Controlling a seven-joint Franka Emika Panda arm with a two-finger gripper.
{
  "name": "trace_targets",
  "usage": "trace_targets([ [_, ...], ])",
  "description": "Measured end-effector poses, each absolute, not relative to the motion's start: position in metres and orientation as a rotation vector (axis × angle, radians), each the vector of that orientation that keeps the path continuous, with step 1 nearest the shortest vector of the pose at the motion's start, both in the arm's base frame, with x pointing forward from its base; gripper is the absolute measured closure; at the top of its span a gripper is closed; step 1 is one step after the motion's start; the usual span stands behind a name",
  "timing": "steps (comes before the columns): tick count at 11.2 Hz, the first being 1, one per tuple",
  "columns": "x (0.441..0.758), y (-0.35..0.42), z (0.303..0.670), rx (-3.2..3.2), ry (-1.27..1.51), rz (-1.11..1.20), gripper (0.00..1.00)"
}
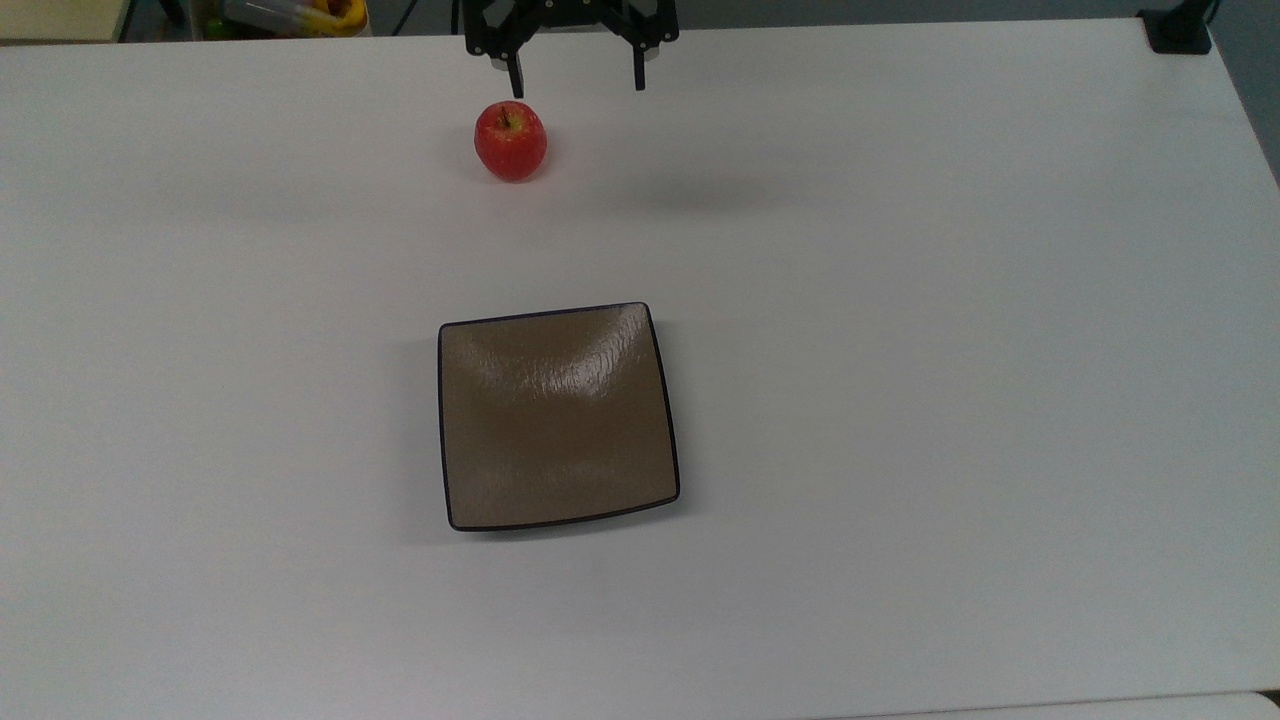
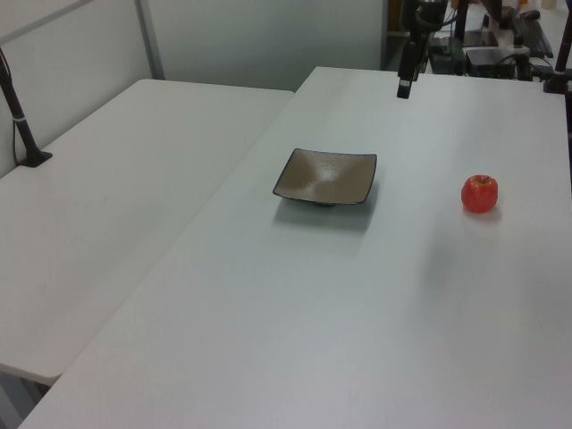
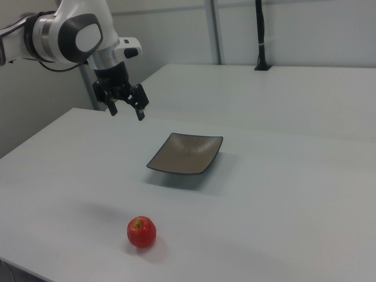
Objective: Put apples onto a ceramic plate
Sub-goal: 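Move the open gripper over the red apple and lower it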
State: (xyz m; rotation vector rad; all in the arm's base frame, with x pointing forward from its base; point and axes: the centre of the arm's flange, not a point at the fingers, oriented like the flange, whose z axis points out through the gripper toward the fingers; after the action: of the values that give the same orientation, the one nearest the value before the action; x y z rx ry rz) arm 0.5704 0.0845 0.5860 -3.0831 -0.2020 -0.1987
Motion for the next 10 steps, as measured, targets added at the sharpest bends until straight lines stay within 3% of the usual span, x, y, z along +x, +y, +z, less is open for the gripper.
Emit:
trace_targets([
  [7, 0.571, 0.084, 0.589, -3.082, -0.204, -0.208, 0.00],
  [10, 0.550, 0.080, 0.590, -3.091, -0.343, -0.024, 0.00],
])
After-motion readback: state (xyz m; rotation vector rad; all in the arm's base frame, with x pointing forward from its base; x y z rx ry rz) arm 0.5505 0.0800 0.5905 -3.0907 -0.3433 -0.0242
